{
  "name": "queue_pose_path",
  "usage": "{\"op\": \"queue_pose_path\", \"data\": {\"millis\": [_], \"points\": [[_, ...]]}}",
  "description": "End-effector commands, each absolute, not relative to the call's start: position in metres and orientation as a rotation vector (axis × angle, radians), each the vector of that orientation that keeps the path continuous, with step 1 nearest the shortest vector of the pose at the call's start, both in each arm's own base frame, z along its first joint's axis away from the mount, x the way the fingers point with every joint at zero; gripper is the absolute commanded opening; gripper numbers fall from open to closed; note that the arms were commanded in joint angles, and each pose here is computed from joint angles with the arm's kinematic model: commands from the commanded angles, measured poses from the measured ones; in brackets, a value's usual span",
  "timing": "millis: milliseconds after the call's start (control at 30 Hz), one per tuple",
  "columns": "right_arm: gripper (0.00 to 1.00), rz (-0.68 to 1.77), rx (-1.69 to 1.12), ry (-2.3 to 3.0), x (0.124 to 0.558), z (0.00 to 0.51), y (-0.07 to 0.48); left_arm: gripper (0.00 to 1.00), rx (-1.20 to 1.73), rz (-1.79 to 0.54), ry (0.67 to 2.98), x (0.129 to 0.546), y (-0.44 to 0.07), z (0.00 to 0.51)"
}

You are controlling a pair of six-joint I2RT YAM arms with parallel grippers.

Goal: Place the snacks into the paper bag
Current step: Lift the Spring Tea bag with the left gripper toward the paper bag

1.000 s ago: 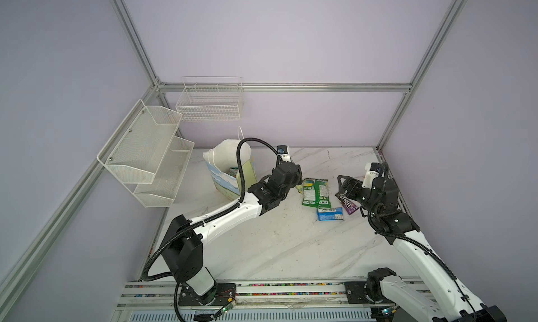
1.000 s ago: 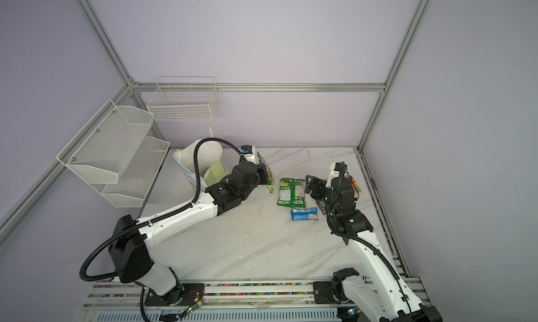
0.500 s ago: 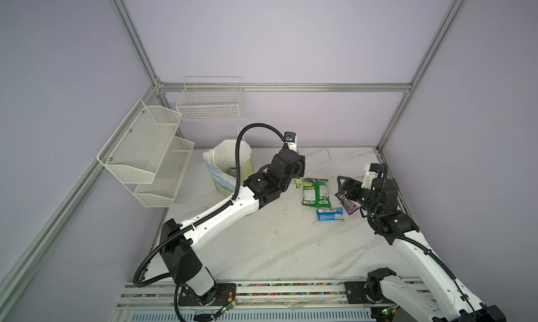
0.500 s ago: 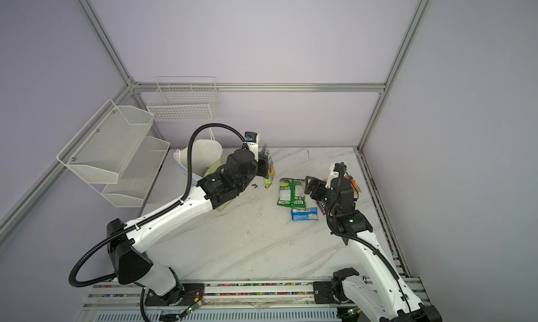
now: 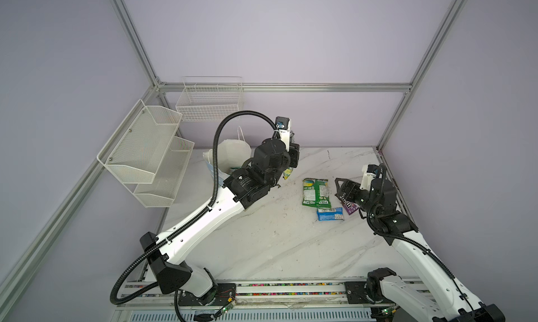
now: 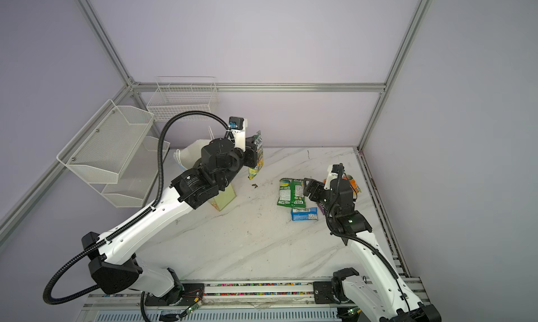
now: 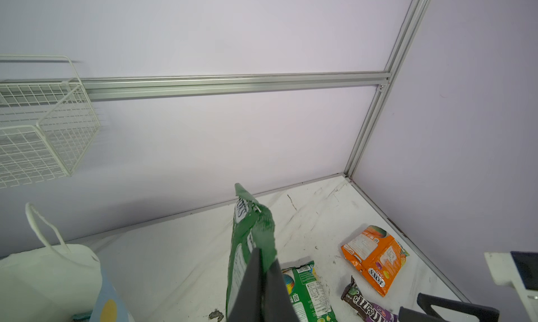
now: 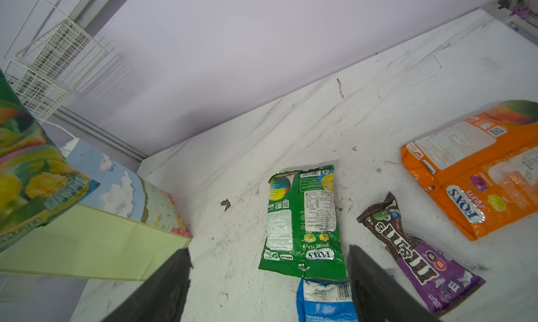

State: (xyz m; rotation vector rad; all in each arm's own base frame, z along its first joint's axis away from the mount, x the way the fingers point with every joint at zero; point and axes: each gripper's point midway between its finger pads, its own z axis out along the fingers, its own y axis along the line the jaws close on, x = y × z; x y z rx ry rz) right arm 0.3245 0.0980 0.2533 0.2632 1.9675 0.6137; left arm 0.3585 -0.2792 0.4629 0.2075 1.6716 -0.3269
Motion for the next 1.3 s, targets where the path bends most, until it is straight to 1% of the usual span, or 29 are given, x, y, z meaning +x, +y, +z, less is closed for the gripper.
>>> {"op": "queue_pose_path", "data": {"millis": [0, 200, 367, 433, 500, 900, 1267], "points": [[0.84, 0.669, 0.237, 1.952, 0.325, 0.255, 0.106, 0.0, 0.135, -0.396, 1.498, 0.337, -0.247, 0.549], [0.83, 0.689, 0.196, 1.961, 0.324, 0.257, 0.111, 0.0, 0.089, -0.381, 1.499, 0.342, -0.221, 0.559], [0.82, 0.726, 0.166, 1.984, 0.322, 0.249, 0.119, 0.0, 0.034, -0.343, 1.515, 0.355, -0.2, 0.555], [0.82, 0.738, 0.159, 1.99, 0.321, 0.247, 0.121, 0.0, -0.003, -0.338, 1.491, 0.348, -0.179, 0.567], [0.81, 0.748, 0.153, 1.992, 0.321, 0.245, 0.122, 0.0, -0.037, -0.333, 1.494, 0.35, -0.169, 0.569], [0.79, 0.772, 0.134, 2.004, 0.321, 0.243, 0.127, 0.0, -0.2, -0.251, 1.462, 0.353, -0.116, 0.58], [0.77, 0.789, 0.123, 2.01, 0.326, 0.244, 0.132, 0.0, -0.327, -0.172, 1.458, 0.362, -0.074, 0.571]]}}
